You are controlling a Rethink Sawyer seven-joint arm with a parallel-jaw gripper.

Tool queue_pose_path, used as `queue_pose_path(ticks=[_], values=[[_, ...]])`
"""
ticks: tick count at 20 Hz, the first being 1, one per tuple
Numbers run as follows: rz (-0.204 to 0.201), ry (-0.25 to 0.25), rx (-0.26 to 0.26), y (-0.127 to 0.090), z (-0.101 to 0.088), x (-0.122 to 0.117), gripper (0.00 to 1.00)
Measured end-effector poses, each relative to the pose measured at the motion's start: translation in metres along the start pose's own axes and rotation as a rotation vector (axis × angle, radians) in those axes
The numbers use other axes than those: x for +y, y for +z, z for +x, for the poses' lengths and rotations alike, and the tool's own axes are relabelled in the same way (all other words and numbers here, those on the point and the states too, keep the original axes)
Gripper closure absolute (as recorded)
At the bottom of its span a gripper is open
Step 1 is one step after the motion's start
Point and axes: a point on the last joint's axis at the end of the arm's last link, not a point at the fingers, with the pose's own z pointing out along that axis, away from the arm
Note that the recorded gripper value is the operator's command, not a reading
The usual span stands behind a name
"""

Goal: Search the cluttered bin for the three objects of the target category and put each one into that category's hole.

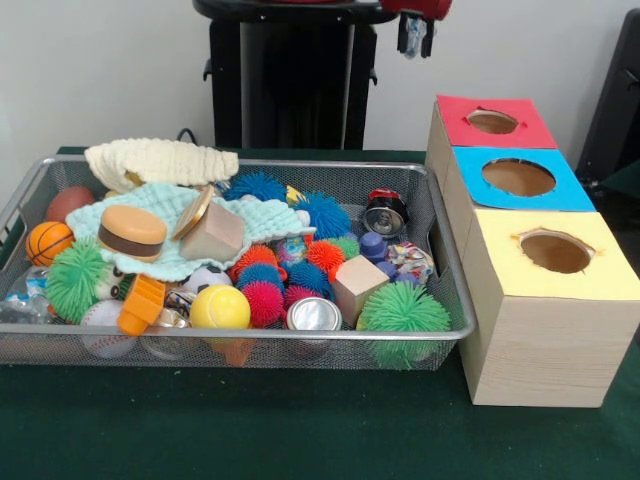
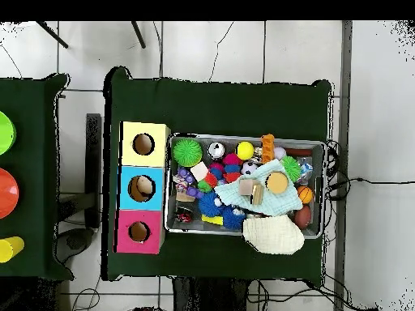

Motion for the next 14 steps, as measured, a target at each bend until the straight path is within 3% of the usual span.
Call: queue_pose_path(ticks=[6,9,11,14], values=[[0.043,-0.147,-0.062,-0.006,0.032,-0.005,1.0],[0.039,-0.21,-0.099,-0.016,0.041,-0.005,1.0],[0.032,-0.211,-0.112,-0.024,0.038,-0.006,1.0],[0.024,-0.169,-0.106,-0.038,0.022,-0.009,1.0]])
